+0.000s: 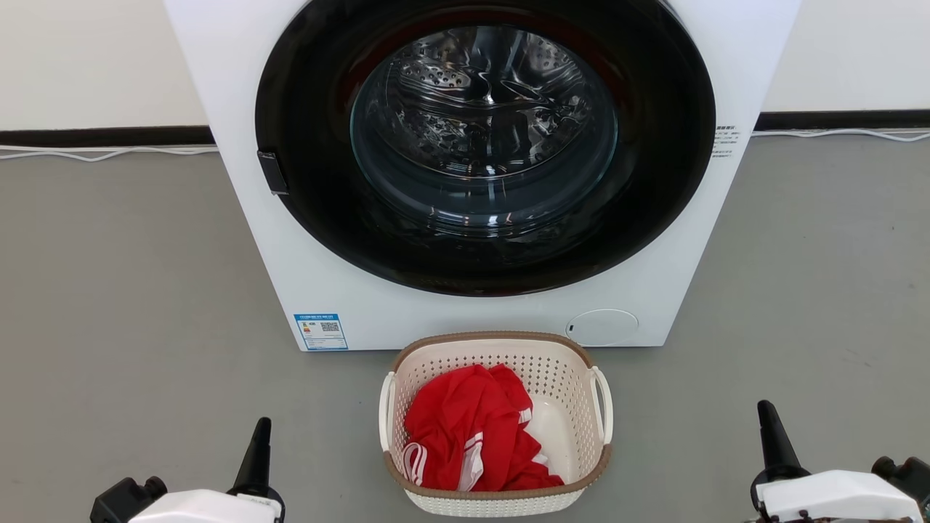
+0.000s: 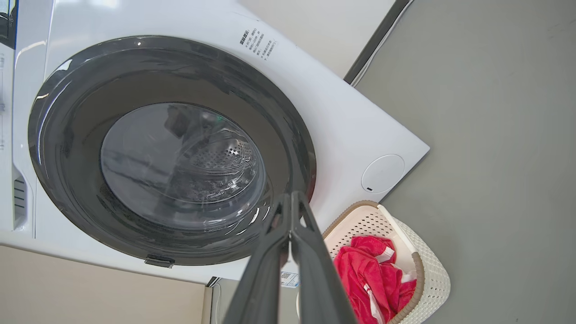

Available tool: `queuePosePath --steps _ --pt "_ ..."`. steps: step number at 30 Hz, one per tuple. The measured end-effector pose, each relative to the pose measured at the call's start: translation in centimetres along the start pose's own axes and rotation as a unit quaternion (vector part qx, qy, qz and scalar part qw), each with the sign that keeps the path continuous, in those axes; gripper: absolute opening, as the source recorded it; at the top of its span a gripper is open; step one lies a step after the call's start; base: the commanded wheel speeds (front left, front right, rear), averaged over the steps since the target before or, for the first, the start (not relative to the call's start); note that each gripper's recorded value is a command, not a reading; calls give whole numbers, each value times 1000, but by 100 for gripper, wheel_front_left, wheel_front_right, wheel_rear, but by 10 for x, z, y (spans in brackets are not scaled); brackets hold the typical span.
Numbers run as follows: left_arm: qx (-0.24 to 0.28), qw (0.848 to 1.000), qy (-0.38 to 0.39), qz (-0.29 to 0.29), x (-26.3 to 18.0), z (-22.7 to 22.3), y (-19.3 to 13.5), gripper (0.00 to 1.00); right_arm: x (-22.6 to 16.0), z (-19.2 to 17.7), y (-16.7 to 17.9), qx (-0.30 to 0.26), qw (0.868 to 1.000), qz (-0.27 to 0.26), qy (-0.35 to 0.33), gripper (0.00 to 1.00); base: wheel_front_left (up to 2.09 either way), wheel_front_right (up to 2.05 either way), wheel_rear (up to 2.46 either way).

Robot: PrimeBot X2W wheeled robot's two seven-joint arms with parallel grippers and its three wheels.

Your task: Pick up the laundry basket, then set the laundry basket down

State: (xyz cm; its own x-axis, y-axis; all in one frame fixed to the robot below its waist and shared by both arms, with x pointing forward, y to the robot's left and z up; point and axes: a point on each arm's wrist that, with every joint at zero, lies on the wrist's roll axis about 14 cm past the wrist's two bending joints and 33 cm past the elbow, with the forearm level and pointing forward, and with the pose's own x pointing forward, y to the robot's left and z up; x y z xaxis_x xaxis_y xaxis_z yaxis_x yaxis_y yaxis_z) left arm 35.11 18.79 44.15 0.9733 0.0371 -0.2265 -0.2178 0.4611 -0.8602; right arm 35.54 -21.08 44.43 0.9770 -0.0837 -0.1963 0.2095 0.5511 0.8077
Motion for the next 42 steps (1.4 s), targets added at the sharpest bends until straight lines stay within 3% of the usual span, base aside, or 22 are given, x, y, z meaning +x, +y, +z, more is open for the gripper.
queuePosePath --steps 21,42 --pt "-105 994 6 -23 7 6 -13 0 4 5 11 129 992 17 1 0 0 0 0" --pt "-205 977 13 -59 13 14 -30 0 9 10 25 255 966 43 9 0 0 0 0"
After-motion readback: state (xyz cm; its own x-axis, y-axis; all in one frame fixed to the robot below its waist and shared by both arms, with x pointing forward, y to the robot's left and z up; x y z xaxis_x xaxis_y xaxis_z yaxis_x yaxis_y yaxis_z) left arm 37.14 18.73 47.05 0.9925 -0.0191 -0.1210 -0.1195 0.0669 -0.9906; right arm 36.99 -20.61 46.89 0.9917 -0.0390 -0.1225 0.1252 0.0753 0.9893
